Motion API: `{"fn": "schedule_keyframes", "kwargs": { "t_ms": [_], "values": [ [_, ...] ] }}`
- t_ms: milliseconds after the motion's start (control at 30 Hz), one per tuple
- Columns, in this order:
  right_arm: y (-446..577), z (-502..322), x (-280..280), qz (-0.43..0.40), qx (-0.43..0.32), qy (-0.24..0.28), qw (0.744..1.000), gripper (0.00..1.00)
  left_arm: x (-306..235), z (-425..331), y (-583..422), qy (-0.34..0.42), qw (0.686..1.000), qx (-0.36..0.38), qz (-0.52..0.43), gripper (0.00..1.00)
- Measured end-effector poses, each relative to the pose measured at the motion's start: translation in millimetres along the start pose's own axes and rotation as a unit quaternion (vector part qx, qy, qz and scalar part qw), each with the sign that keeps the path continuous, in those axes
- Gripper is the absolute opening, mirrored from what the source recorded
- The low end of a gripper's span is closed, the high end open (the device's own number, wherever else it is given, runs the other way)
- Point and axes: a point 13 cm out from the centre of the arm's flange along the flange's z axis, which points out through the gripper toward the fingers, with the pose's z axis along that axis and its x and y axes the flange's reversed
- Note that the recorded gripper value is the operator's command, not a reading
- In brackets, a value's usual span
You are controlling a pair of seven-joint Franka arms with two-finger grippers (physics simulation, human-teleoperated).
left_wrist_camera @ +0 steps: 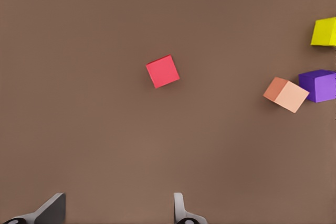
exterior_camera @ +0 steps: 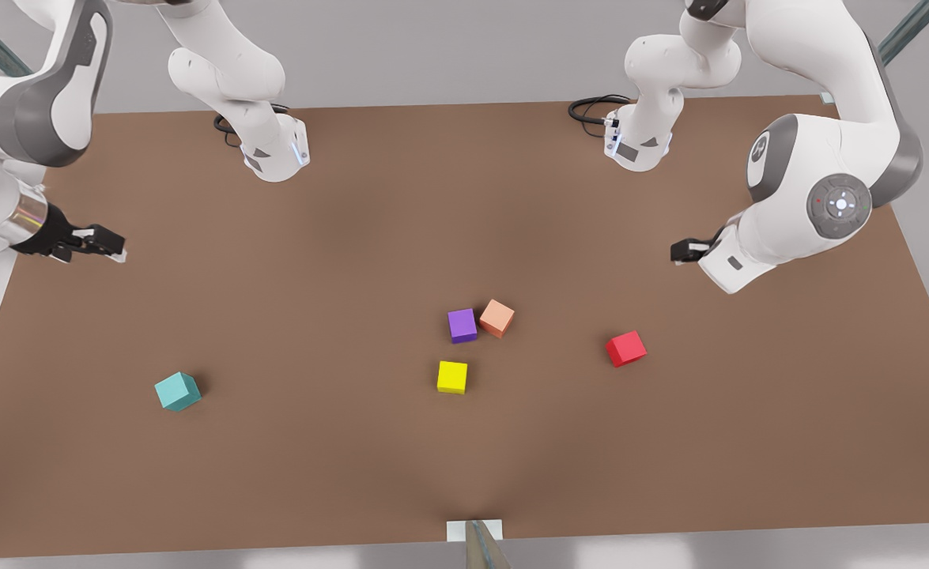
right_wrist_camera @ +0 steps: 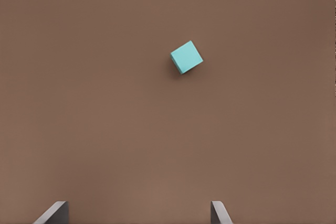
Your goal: Pick up red wooden cube and pass to hand red wooden cube and place in blue wooden cube
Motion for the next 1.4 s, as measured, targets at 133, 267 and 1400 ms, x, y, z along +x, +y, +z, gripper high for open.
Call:
{"fn": "schedule_keyframes", "kwargs": {
  "t_ms": [133,267,1400],
  "values": [
    [-8.3,1.9,-1.8,0.004,-0.001,-0.003,1.0,1.0,-13.8,20.4,-5.4,0.009,1.0,-0.001,-0.002,1.0],
    [-11.3,13.4,-10.0,0.004,-0.006,0.002,1.0,1.0,-78.1,145.5,-27.5,0.068,0.998,-0.005,-0.009,1.0],
    [26.9,25.2,-40.4,-0.047,0.003,-0.005,0.999,1.0,-140.6,369.5,-24.7,0.013,0.966,0.04,-0.255,1.0]
  ]
}}
